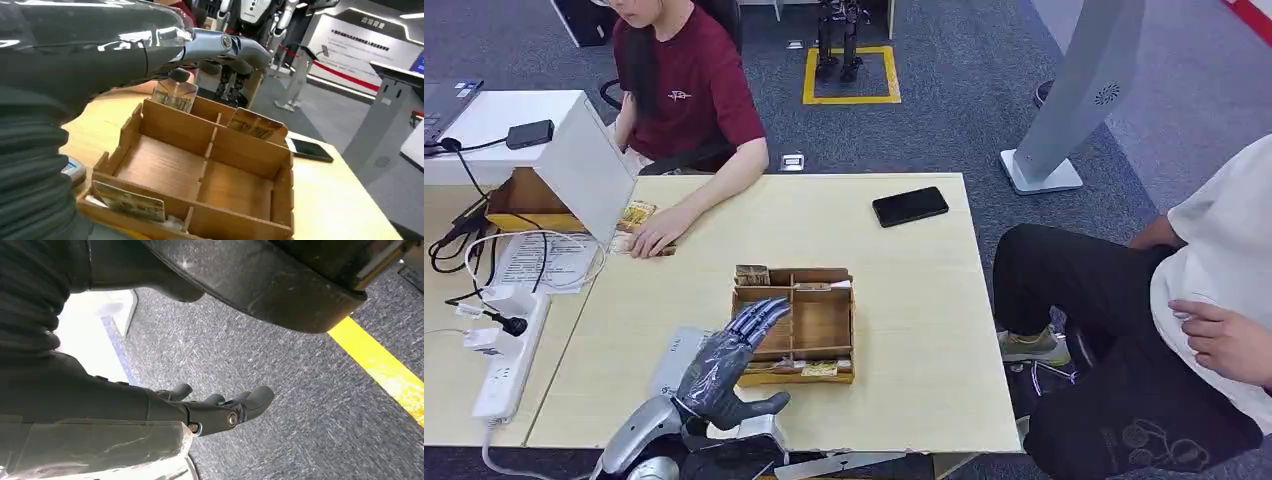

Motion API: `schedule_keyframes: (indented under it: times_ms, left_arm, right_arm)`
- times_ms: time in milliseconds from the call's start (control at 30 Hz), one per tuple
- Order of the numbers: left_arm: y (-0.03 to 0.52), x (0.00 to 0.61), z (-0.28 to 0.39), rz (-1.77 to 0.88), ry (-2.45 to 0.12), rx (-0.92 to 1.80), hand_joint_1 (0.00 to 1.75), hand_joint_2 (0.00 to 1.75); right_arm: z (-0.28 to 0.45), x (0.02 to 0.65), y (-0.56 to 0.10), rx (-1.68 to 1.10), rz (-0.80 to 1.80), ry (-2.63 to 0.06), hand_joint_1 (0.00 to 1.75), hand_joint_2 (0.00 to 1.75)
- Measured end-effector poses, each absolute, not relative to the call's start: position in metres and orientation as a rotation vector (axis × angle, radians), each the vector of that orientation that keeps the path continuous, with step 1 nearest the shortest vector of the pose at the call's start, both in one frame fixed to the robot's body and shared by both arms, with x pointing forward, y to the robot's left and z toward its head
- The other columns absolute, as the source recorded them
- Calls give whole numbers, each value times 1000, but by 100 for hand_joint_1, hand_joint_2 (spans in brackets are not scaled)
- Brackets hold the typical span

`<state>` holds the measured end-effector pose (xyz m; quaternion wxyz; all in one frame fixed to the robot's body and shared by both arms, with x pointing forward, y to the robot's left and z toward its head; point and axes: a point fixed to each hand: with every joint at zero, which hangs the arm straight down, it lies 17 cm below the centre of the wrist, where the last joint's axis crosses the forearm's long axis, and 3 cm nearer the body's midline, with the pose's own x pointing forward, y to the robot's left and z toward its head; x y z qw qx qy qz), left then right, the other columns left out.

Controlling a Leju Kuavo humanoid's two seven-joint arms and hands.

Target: Pass the card to the sensor for recognition and then transmit it.

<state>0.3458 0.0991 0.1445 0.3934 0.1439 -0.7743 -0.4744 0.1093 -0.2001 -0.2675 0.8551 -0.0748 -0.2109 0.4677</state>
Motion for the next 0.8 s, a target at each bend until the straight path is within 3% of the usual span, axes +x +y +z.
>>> schedule_keyframes:
  times_ms: [233, 800]
  left_arm:
    - [107, 358, 130, -1368, -1905, 718, 0, 175]
    - [109, 364, 99, -1409, -1819, 749, 0, 175]
  right_arm:
    - [-268, 109, -200, -158, 996, -440, 0, 175]
    - [-268, 110, -200, -157, 997, -439, 0, 175]
